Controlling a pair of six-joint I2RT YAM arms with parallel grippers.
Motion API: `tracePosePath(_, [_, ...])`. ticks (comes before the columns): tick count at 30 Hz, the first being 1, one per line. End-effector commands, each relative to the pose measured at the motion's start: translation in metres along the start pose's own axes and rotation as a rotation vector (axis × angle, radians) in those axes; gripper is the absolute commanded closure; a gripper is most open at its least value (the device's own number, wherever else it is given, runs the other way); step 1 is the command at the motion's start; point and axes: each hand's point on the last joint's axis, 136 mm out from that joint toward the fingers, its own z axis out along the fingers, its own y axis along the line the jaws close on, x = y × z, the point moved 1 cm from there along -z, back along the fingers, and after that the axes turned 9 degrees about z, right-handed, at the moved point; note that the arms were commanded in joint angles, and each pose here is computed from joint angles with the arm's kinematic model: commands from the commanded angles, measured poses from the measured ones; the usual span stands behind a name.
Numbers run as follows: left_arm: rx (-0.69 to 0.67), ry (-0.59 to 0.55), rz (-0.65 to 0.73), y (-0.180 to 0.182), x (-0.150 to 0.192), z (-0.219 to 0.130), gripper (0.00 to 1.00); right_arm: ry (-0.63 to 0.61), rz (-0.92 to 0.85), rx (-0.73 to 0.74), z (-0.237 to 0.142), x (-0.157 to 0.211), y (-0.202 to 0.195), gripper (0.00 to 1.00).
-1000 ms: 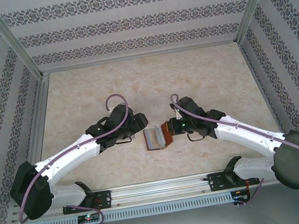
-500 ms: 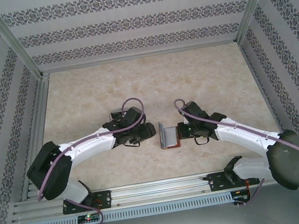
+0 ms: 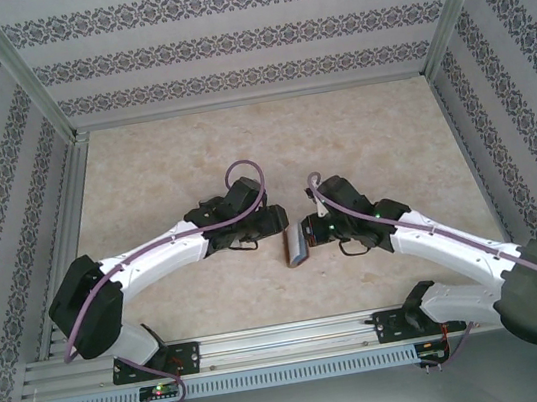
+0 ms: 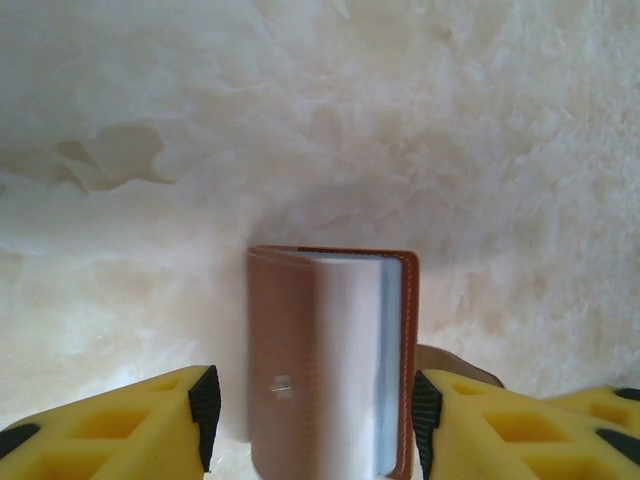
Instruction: Take the credit cards out of the card holder
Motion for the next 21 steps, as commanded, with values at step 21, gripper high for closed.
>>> tracePosePath(21, [-0.064, 0.000, 0.072, 0.007, -0.006, -0.008, 0.52, 0.005, -0.043, -0.045, 0.002, -0.008, 0.035, 1.00])
